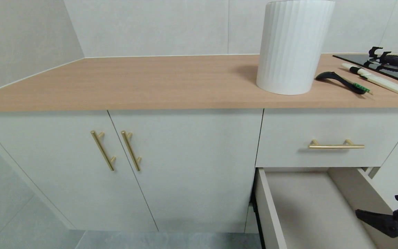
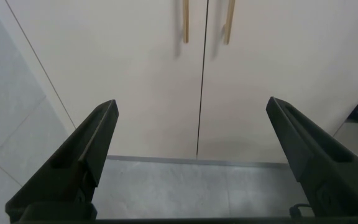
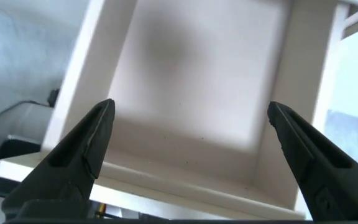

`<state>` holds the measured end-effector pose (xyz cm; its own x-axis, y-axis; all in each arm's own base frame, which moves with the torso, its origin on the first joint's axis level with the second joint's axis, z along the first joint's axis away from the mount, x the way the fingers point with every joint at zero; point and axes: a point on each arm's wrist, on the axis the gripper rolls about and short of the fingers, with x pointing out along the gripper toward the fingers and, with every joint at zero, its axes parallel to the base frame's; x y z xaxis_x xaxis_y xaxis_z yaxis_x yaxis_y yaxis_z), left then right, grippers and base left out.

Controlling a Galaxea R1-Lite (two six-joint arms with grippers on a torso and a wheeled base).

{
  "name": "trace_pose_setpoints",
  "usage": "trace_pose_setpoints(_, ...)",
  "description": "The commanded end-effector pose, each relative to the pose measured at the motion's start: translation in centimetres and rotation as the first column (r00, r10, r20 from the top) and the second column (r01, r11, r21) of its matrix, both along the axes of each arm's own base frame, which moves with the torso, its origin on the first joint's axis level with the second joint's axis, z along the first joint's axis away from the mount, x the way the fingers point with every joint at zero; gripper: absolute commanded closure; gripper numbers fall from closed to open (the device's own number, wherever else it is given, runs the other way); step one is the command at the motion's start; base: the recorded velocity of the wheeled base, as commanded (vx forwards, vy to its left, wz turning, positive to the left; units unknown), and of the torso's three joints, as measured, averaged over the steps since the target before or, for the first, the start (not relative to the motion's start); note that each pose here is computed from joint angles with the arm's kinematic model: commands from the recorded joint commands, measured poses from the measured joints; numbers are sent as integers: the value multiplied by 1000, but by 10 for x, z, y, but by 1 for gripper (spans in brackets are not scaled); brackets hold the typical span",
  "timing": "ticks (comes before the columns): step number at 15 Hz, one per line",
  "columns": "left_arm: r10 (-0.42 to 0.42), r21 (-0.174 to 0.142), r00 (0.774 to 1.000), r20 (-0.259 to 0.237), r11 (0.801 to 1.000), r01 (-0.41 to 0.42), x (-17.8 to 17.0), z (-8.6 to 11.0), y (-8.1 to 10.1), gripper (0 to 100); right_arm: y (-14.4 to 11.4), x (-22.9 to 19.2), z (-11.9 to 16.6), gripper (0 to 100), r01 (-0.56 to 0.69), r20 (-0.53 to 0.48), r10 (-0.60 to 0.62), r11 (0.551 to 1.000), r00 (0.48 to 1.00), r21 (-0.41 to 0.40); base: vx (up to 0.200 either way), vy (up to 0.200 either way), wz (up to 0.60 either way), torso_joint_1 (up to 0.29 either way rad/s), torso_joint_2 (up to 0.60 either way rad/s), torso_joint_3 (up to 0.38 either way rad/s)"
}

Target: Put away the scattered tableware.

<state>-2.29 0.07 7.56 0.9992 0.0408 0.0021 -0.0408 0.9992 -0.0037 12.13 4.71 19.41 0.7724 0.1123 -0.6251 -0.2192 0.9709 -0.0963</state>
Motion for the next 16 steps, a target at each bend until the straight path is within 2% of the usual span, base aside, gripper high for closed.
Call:
trace_pose_setpoints(1,1,-1,1000,-1,1000,-1,0,0,0,0,-1,-3,2,0,1,16,-1,1000,1000,8,0,0,0,56,-310,-246)
trace_pose_setpoints(3,1,1,1000,-1,1000,-1,0,0,0,0,-1,-3,2,0,1,17,-1,1000,1000,9,0,0,0,97,-185,-290)
trace_pose_setpoints(16,1,-1,1000,-1,1000,-1,0,0,0,0,0,-1,5,0,1,42,-1,1000,999,19,0,0,0,167,-499,-303)
